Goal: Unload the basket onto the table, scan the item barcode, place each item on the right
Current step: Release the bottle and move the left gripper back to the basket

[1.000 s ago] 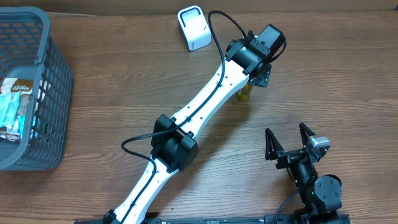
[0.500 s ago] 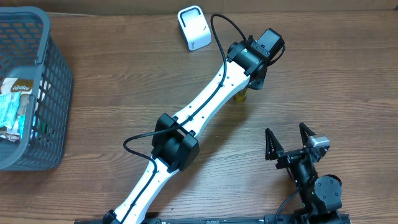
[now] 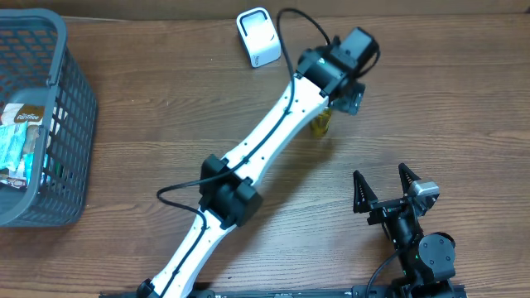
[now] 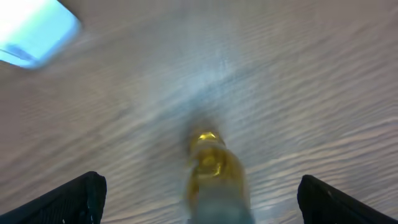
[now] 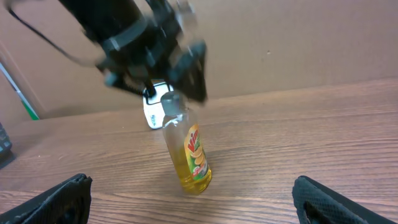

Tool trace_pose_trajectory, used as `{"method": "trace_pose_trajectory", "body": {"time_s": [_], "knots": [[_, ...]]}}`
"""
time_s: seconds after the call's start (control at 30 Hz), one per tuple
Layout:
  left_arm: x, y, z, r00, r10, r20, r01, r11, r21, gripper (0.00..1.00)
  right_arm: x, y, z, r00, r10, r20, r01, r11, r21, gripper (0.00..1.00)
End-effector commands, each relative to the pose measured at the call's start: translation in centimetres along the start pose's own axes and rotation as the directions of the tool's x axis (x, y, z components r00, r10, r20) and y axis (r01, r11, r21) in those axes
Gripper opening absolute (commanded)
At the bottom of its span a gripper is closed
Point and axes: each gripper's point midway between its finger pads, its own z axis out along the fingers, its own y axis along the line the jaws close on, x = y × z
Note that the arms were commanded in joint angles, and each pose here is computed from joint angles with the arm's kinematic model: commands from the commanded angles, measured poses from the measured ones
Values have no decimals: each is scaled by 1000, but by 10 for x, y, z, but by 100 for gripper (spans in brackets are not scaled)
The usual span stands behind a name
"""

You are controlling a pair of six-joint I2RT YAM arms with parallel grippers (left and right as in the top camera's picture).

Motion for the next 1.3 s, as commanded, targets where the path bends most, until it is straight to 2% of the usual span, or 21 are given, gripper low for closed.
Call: {"method": "trace_pose_trajectory", "body": {"time_s": [0.0, 0.1, 0.23, 0.4, 0.43, 0.53, 0.63, 0.83, 1.0, 1.07, 1.17, 1.27], "knots": [[-63, 50, -131, 955, -95, 279, 88, 995, 39, 100, 2, -2, 0, 1000, 3, 4, -4, 1000, 10, 100], [-73, 98, -190, 915, -166, 367, 167, 985, 28, 100, 2, -2, 0, 1000, 3, 4, -4, 1000, 10, 100], [-62, 172, -246, 859, -283, 428, 323, 946, -21, 100, 2, -2, 0, 1000, 3, 4, -4, 1000, 10, 100], [-20, 266, -300, 783, -420, 458, 516, 850, -103, 100, 2, -2, 0, 1000, 3, 4, -4, 1000, 10, 100], [6, 302, -318, 757, -467, 456, 585, 796, -155, 100, 2, -2, 0, 1000, 3, 4, -4, 1000, 10, 100], [25, 337, -338, 729, -491, 476, 626, 759, -175, 100, 2, -2, 0, 1000, 3, 4, -4, 1000, 10, 100], [44, 371, -360, 666, -533, 522, 699, 691, -186, 100, 2, -2, 0, 1000, 3, 4, -4, 1000, 10, 100], [89, 429, -399, 585, -549, 597, 790, 552, -267, 100, 2, -2, 0, 1000, 3, 4, -4, 1000, 10, 100], [146, 470, -413, 500, -626, 599, 866, 383, -322, 100, 2, -2, 0, 1000, 3, 4, -4, 1000, 10, 100], [165, 483, -408, 479, -666, 572, 877, 336, -343, 99, 2, -2, 0, 1000, 3, 4, -4, 1000, 10, 100], [192, 499, -385, 456, -743, 490, 880, 294, -372, 100, 2, -2, 0, 1000, 3, 4, -4, 1000, 10, 100], [227, 510, -348, 401, -839, 368, 878, 237, -416, 99, 2, -2, 0, 1000, 3, 4, -4, 1000, 10, 100]]}}
